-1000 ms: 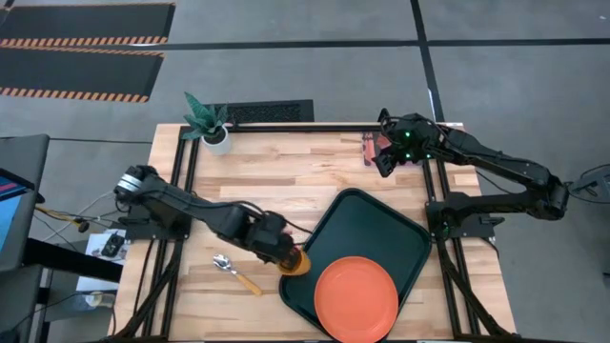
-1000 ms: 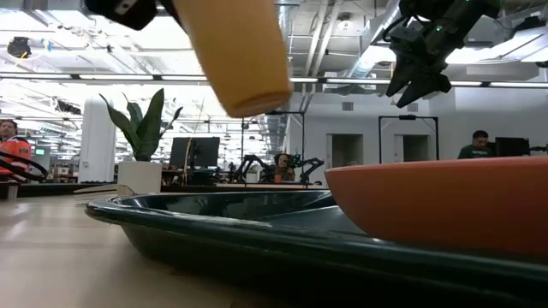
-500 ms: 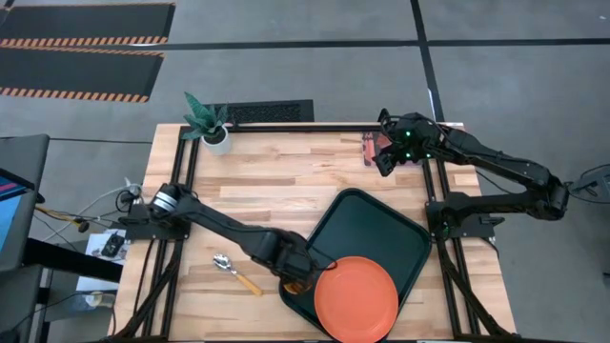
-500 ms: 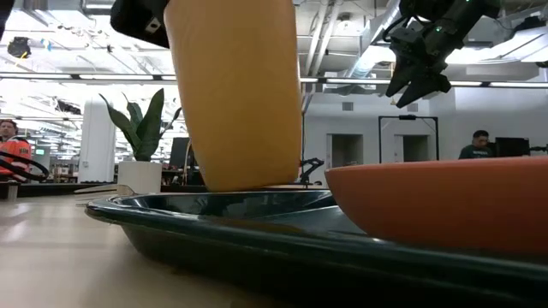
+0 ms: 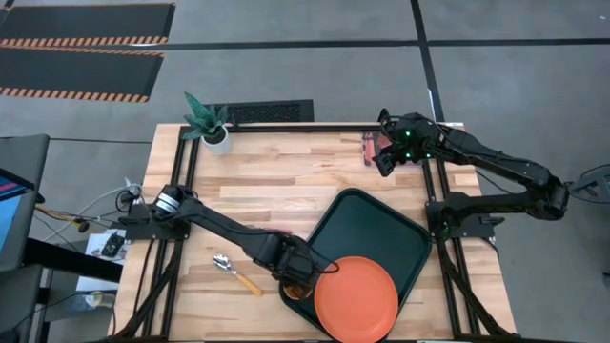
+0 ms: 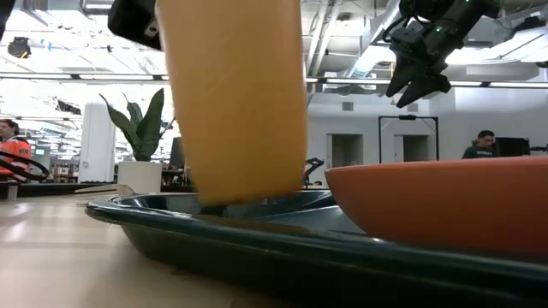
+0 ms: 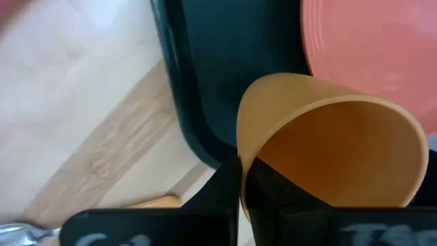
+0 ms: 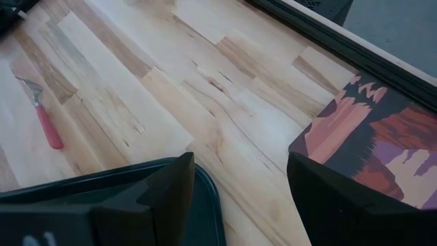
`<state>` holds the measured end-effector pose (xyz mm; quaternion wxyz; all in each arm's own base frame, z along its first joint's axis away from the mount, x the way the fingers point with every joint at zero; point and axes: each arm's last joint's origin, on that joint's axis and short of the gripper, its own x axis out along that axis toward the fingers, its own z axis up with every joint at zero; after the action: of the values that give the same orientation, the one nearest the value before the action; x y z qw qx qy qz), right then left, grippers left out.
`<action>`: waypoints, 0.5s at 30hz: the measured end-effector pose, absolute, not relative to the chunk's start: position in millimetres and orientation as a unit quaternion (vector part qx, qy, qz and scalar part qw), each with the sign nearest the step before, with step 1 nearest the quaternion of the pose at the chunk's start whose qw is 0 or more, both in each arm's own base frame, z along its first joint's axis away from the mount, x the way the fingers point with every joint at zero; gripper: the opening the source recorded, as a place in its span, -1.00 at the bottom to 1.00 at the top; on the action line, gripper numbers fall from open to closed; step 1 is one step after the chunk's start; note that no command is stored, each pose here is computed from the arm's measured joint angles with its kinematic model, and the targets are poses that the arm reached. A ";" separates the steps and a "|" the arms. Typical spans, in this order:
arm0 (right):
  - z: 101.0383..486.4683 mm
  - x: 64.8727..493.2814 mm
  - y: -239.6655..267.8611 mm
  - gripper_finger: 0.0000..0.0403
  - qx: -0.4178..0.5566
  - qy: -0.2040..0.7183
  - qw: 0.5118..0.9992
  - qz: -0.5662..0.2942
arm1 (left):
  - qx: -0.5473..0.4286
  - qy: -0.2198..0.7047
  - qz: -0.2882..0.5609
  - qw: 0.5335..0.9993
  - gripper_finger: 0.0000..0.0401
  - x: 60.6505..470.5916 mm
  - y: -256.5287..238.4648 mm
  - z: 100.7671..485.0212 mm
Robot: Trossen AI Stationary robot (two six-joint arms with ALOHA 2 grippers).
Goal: Pick and place plate/cup/fork/spoon on tray
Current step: Put the yellow cup on the black serving tray at the left of the orange plate
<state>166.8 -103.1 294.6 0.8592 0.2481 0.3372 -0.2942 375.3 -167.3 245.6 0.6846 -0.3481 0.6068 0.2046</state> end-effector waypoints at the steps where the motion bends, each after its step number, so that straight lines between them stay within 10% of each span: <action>1: 294.5 166.8 -103.1 0.29 0.248 0.338 0.859 -0.294 | -0.346 0.613 0.202 0.681 -1.00 375.3 -167.9 243.5; 15: 294.5 166.8 -103.1 0.29 0.248 0.337 0.859 -0.294 | -0.335 0.628 0.217 0.668 -1.00 376.5 -166.9 232.7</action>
<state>166.8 -103.1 294.5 0.8591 0.2481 0.3375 -0.2942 376.5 -166.9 232.7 0.6682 -0.3354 0.6276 0.2168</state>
